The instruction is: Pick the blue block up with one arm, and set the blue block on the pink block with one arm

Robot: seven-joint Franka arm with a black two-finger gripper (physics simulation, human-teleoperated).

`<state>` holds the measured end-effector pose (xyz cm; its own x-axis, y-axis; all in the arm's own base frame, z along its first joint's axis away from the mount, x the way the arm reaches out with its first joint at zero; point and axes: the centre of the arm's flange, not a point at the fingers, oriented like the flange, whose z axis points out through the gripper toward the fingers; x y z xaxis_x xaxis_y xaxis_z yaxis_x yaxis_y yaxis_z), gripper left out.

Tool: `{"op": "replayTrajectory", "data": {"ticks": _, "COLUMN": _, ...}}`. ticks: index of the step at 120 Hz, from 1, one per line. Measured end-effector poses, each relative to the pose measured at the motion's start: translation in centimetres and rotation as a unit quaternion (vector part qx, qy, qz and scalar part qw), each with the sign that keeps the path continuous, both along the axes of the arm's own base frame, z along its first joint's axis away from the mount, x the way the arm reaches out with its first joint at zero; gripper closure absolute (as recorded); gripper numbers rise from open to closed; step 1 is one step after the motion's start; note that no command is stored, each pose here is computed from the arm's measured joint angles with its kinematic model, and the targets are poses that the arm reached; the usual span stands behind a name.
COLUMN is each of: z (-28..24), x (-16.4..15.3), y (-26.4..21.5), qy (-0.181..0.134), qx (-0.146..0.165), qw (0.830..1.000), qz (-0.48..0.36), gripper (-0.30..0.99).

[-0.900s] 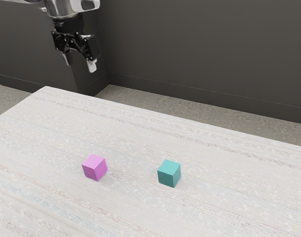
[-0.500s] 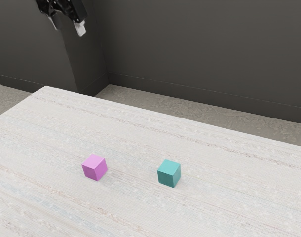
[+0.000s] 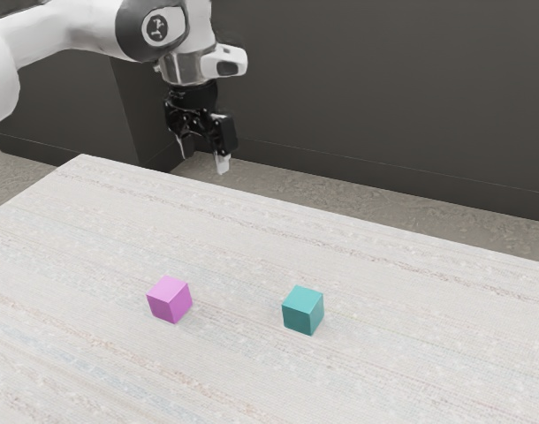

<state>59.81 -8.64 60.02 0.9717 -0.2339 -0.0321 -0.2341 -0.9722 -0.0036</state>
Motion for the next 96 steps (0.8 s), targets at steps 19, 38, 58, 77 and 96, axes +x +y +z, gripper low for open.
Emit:
{"op": "replayTrajectory", "data": {"ticks": 19, "z": -7.9, "x": -0.4, "y": -1.2, "qy": 0.003, "qx": -0.004, "qw": 1.0, "qz": -0.01, "gripper": 0.0}}
{"op": "replayTrajectory", "data": {"ticks": 38, "z": -11.2, "x": 0.4, "y": -3.0, "qy": -0.032, "qx": -0.028, "qw": 0.999, "qz": -0.019, "gripper": 0.0}}
{"op": "replayTrajectory", "data": {"ticks": 58, "z": -15.1, "x": 2.6, "y": -4.0, "qy": -0.049, "qx": -0.052, "qw": 0.997, "qz": -0.017, "gripper": 0.0}}
{"op": "replayTrajectory", "data": {"ticks": 77, "z": -16.6, "x": 3.7, "y": -6.1, "qy": -0.065, "qx": -0.079, "qw": 0.995, "qz": -0.022, "gripper": 0.0}}
{"op": "replayTrajectory", "data": {"ticks": 96, "z": -18.2, "x": 4.0, "y": -7.0, "qy": -0.062, "qx": -0.087, "qw": 0.994, "qz": -0.025, "gripper": 0.0}}
